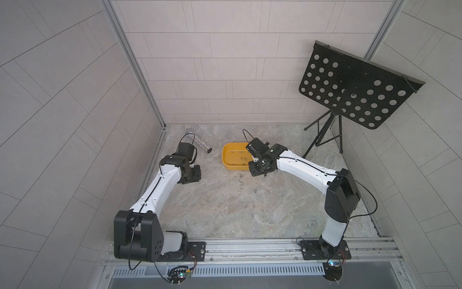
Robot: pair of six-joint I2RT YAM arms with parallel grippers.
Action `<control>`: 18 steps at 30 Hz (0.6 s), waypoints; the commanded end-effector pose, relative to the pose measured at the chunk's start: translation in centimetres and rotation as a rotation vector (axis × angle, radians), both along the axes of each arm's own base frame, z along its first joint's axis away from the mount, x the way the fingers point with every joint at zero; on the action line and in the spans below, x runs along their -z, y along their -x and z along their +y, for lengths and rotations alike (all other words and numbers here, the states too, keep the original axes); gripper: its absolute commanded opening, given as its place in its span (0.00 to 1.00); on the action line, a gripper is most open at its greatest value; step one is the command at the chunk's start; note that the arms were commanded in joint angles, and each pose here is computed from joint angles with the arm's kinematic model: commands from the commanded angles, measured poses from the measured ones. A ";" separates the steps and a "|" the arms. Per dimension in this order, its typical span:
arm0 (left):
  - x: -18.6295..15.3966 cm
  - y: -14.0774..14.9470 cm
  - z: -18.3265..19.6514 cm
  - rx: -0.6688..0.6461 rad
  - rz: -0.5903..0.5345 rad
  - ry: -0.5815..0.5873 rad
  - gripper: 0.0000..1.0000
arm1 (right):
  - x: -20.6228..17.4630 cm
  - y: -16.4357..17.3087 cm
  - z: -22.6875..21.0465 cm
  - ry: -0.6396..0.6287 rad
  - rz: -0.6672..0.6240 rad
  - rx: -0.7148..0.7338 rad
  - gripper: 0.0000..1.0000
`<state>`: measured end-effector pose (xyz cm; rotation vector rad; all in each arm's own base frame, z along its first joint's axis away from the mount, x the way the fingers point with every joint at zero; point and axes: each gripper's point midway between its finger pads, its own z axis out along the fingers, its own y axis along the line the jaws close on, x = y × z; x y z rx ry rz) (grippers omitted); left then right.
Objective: Put the screws on the desktop into the storage box
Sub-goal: Pick up the screw from the center of the board.
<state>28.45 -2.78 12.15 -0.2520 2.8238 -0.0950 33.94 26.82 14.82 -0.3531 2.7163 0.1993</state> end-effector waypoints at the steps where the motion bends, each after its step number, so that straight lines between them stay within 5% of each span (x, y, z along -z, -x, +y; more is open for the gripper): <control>1: 0.6 0.4 0.3 0.004 0.023 -0.006 0.34 | -1.5 -0.9 -0.5 0.030 -0.022 -0.001 0.13; 5: 0.5 0.4 0.3 0.004 0.020 -0.006 0.34 | -1.0 -1.2 -0.1 0.036 -0.003 -0.007 0.17; 11: 0.5 0.4 0.2 0.006 0.021 -0.003 0.35 | 2.9 1.9 -1.0 0.059 0.098 0.002 0.37; 18: 0.5 0.4 0.2 0.007 0.020 0.001 0.35 | 6.0 4.5 -2.9 0.090 0.147 0.080 0.41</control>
